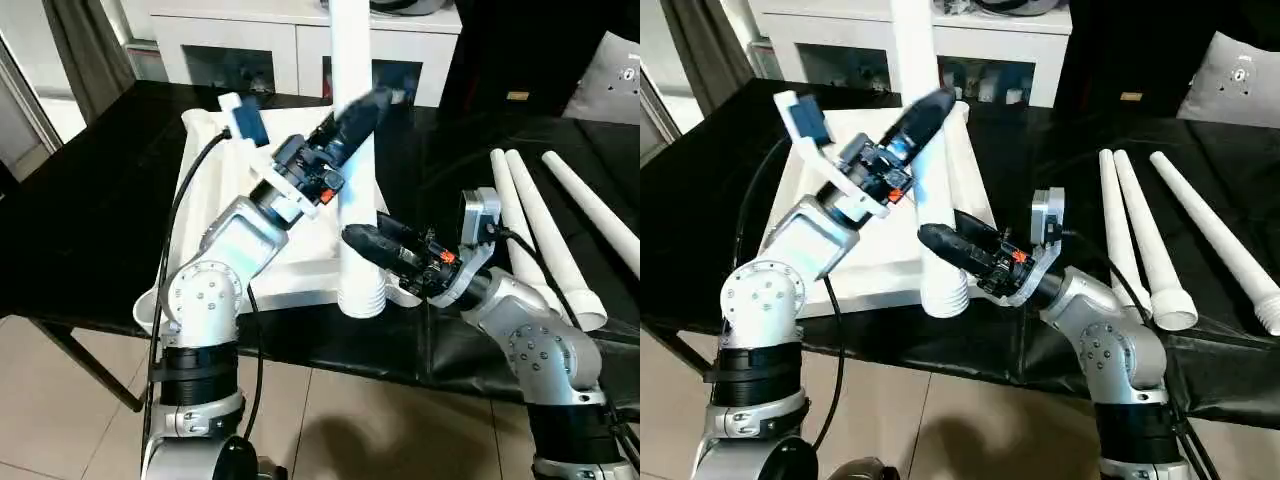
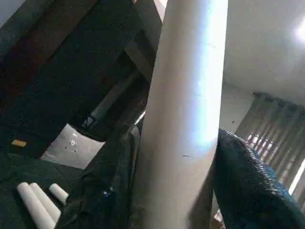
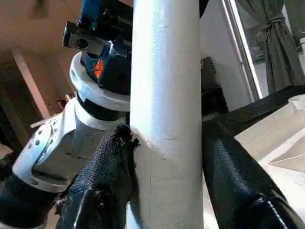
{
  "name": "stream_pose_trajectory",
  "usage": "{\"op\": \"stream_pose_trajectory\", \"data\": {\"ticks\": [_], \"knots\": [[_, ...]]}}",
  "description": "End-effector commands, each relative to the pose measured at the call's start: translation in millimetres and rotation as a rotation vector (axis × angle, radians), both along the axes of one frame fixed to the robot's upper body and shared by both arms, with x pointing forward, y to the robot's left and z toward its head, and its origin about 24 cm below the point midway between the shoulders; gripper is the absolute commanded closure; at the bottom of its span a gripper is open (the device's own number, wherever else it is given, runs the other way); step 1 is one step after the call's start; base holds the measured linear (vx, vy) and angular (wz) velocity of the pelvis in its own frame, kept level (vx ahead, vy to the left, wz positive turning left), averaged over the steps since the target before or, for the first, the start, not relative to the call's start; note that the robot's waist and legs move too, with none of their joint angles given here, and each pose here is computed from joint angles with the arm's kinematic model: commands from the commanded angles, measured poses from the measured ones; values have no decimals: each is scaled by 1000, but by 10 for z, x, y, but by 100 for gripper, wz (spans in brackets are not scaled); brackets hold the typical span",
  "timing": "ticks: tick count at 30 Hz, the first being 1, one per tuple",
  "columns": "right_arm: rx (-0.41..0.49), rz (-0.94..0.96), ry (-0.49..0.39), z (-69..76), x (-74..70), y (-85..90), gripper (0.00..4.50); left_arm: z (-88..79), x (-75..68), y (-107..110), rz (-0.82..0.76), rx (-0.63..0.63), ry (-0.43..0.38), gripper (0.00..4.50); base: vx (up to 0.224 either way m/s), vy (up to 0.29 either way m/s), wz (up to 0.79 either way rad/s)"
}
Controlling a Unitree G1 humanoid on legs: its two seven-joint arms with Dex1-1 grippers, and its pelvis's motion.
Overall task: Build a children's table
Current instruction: Pick table leg
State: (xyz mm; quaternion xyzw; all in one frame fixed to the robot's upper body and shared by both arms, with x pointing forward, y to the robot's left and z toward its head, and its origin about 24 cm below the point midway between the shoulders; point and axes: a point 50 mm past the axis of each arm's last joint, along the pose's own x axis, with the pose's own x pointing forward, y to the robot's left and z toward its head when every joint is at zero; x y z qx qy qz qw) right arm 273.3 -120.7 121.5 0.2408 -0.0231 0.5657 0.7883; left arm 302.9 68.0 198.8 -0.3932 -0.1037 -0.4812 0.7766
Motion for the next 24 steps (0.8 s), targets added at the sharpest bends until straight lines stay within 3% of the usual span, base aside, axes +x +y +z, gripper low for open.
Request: {"op": "stream_pose_trajectory", "data": {"ticks": [1,10,23,24], "knots": [[-13,4,10,-6,-11,7,269,34,-53,-73,-55,1,-26,247,0,0,0],[-34,-38,-3,1,22,-12,270,6,-34,-80,-47,14,-2,265,0,0,0],[-91,-110,28,-33,89,-80,270,-60,98,2,89,72,37,266,0,0,0],[-94,-116,27,-33,92,-83,235,-61,99,3,89,73,38,266,0,0,0]]}}
